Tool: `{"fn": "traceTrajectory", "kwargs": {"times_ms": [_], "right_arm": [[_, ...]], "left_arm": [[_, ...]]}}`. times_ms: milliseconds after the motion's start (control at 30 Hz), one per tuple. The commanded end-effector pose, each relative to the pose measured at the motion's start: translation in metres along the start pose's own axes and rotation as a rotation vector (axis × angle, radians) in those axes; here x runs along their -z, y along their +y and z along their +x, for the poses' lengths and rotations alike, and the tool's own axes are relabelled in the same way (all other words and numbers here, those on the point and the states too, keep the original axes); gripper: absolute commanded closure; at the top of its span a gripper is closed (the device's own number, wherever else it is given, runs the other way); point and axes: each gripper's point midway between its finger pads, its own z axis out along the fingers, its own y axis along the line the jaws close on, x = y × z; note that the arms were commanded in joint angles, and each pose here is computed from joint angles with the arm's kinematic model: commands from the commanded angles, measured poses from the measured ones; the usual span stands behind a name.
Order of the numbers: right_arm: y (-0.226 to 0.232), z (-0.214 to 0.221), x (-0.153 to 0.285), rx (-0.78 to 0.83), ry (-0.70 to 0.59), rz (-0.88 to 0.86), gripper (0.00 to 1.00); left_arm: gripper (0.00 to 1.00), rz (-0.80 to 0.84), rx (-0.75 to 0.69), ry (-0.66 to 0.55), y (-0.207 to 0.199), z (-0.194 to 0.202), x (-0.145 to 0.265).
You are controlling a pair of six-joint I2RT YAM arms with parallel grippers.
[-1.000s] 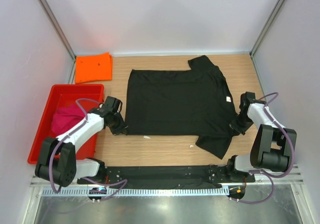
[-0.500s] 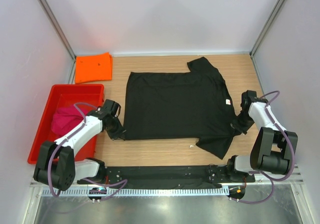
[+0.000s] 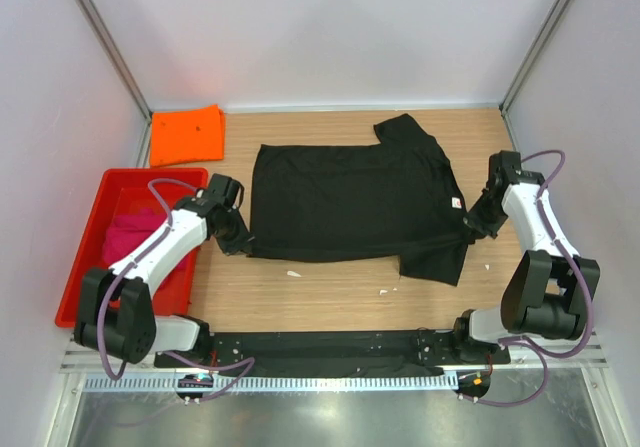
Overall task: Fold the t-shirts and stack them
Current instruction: Fold the tshirt
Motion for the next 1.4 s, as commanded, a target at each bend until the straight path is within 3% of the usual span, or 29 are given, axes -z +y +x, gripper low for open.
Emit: {"fn": "traceTrajectory", "kwargs": {"times_ms": [0, 600, 1367], "right_arm": [[0.021, -0.028, 0.014, 0.044, -0.063, -0.049, 0.99], [0.081, -0.087, 0.014, 0.065, -0.078, -0.147, 0.99], [0.088, -0.103, -0.013, 0.057, -0.048, -0.100, 0.99]], "left_arm": [[1.00, -0.012, -0.033, -0.041, -0.008, -0.021, 0.006], [1.00, -0.042, 0.010, -0.037, -0.027, -0.073, -0.011], [1.00, 0.001, -0.001, -0.001, -0.057, -0.102, -0.037]]}}
